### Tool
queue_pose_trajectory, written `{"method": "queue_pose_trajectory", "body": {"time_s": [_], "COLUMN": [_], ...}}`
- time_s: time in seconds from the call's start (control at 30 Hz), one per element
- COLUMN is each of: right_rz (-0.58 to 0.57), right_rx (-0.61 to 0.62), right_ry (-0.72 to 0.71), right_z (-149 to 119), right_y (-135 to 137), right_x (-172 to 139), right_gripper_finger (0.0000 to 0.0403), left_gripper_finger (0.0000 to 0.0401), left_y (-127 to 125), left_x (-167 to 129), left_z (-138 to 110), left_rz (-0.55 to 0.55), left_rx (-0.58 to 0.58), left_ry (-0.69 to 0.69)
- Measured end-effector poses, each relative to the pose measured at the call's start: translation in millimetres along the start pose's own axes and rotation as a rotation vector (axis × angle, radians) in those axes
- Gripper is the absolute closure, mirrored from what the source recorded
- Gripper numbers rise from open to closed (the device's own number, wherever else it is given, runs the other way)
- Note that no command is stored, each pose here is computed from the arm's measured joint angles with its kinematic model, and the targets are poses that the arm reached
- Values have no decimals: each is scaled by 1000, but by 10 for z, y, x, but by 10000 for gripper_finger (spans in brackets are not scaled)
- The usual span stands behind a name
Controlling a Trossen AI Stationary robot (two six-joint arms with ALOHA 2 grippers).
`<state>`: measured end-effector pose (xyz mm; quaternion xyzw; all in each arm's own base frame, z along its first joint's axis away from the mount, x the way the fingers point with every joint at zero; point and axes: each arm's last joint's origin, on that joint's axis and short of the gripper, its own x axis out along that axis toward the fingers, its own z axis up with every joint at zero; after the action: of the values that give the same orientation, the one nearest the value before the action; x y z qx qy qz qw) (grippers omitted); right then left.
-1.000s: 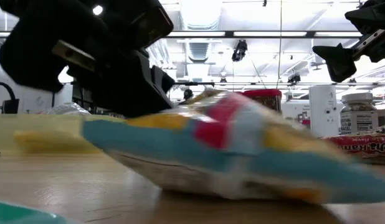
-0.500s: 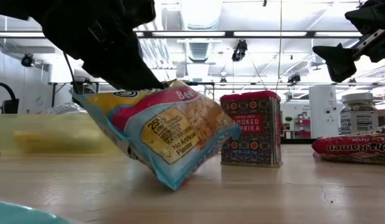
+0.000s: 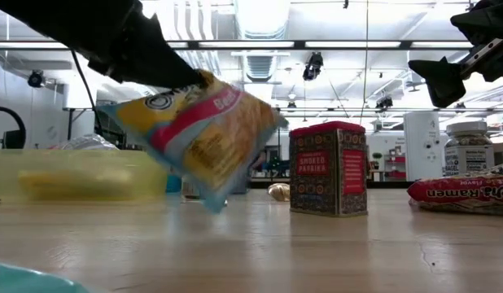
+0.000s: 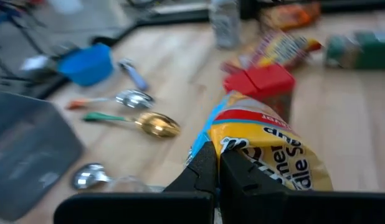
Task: Pick & Place Food Item
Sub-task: Put the blue noodle pack into the yellow bin
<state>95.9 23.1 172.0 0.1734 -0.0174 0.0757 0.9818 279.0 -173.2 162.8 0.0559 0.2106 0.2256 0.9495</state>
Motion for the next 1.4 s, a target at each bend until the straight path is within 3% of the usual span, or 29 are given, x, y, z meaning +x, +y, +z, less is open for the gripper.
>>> {"method": "queue_pose_trajectory", "body": {"time_s": [0.43, 0.83, 1.13, 1.4], "right_rz": [0, 0, 0, 0], "right_rx": [0, 0, 0, 0], "right_ry": [0, 0, 1, 1], "right_z": [1, 0, -1, -1], "right_y": [0, 0, 0, 0], "right_x": [0, 0, 0, 0], "right_gripper_finger": [52, 52, 52, 52], "left_gripper_finger": [400, 400, 400, 400], "left_y": [32, 225, 384, 438], "left_x": [-96, -271, -416, -454], "left_z": [39, 319, 509, 534], "left_rz": [229, 397, 457, 464], "left_rx": [-16, -89, -167, -116], "left_ry": [-141, -257, -305, -294]}}
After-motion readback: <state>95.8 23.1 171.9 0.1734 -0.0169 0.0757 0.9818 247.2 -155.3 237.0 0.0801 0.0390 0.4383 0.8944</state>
